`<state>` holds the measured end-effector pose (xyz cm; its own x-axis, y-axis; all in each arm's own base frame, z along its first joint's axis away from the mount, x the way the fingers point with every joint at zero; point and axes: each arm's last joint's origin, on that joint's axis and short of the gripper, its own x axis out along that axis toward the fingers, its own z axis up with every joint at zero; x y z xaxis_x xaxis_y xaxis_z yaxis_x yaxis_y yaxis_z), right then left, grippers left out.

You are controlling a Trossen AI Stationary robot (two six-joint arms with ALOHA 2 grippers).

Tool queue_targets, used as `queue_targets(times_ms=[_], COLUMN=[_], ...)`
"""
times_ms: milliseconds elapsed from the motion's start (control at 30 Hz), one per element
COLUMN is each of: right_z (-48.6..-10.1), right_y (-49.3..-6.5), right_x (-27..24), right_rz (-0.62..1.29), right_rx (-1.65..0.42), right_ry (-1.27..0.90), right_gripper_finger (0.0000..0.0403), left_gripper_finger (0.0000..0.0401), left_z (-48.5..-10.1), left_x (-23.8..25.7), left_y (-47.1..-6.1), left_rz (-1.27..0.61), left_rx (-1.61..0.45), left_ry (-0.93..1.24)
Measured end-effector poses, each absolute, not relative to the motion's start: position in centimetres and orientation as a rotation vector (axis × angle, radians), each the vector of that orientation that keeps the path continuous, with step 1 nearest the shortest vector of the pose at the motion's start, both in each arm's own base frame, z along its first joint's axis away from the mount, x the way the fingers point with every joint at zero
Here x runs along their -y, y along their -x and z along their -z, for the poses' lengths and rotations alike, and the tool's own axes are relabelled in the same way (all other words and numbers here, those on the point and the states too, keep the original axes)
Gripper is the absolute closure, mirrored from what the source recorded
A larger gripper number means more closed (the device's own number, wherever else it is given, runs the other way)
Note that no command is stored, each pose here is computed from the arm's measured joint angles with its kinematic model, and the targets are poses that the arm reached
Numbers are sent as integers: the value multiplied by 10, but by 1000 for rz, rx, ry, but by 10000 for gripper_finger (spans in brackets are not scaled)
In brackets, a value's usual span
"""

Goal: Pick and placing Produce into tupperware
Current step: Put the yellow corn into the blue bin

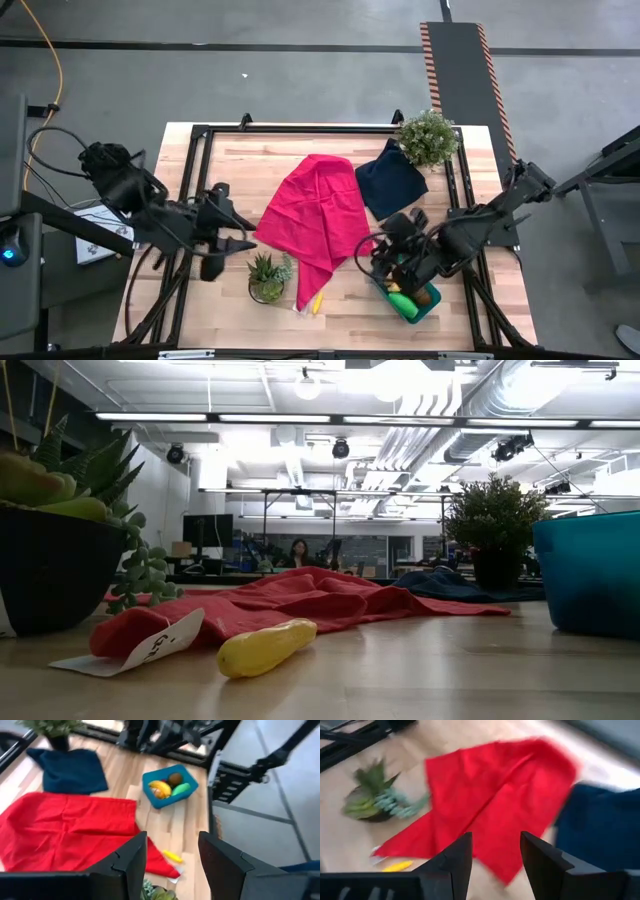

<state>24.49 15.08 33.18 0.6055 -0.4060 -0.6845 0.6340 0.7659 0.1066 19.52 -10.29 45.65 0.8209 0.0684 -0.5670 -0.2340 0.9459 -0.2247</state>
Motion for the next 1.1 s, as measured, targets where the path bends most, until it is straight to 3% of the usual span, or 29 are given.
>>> queue_targets(times_ms=[267,467,700,1100], right_z=[-363,-368,-351,-314], right_y=[-203,-160,-126,-114], right_x=[-127,-111,-104,-105], right_rz=[739,642,506,438], right_rx=[-740,-711,-731,-791], right_ry=[-189,-251,-300,-286], right_gripper_finger=[247,247,247,247], left_gripper_finger=[236,236,236,236], left_z=[-427,-395,-371,-345], left_x=[126,135,131,146], left_y=[-234,-272,-307,-328], left_rz=[-320,-436,-518,-539], left_rx=[-650,-731,-757,-868], left_ry=[425,583,773,1003])
